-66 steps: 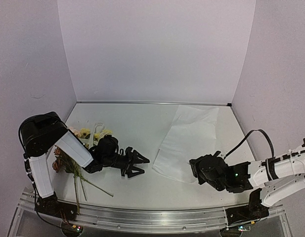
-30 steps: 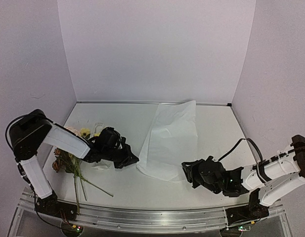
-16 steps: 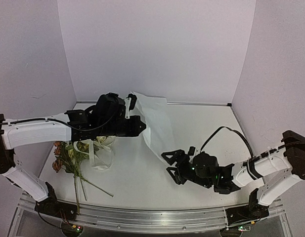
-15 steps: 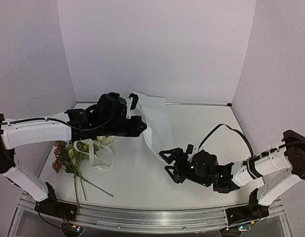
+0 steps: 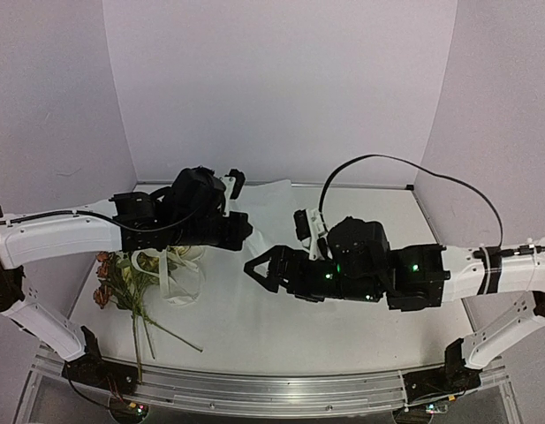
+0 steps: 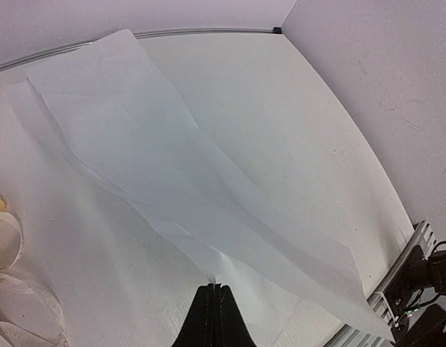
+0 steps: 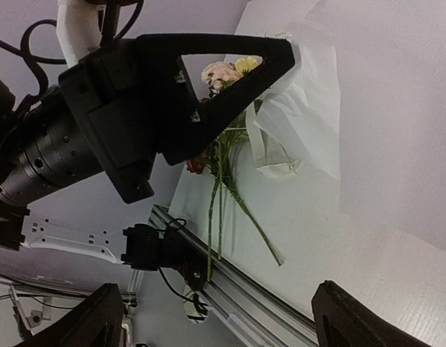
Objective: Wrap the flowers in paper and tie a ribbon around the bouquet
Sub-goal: Unfold the left corner of the flattened wrapping paper at the center of the board.
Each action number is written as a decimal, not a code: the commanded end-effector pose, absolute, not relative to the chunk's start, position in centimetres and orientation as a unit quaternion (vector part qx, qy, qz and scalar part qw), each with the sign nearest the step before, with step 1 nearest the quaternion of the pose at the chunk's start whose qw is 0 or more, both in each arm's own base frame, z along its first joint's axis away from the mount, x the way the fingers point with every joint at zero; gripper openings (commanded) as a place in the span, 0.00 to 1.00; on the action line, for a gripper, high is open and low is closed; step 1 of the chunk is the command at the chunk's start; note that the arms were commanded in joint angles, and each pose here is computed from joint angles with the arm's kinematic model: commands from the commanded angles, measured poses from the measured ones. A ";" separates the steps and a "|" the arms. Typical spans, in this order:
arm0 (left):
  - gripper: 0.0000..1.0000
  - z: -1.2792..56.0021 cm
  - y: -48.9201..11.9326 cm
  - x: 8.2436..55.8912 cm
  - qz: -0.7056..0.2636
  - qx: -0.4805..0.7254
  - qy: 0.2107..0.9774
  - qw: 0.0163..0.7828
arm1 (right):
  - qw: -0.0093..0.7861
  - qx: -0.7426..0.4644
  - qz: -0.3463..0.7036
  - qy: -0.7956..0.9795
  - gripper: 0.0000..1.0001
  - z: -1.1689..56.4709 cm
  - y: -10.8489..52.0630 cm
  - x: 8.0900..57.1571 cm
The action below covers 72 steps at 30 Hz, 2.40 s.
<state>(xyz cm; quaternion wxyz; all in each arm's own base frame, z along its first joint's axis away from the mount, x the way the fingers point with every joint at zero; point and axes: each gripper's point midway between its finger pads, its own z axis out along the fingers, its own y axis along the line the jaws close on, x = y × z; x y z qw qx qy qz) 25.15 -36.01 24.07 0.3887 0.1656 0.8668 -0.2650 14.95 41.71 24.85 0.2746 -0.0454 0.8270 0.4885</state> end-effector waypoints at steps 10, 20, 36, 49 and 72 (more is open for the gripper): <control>0.00 26.3 -34.6 24.5 -0.284 0.161 0.852 0.409 | 0.417 -0.258 0.187 0.851 0.98 27.7 35.1 17.3; 0.00 26.5 -34.5 24.3 -0.285 0.161 0.853 0.406 | 0.422 -0.323 0.097 0.842 0.91 26.7 39.1 19.8; 0.00 25.1 -31.5 24.7 -0.237 0.111 0.877 0.404 | 0.448 -0.210 0.028 0.868 0.00 25.8 35.7 25.3; 0.00 16.6 -22.9 26.0 -0.169 -0.010 0.930 0.326 | 0.460 0.059 -0.043 0.885 0.00 21.7 19.2 24.9; 0.00 8.8 -23.7 29.4 -0.107 0.003 0.965 0.240 | 0.274 0.174 0.016 0.946 0.06 6.2 17.6 14.1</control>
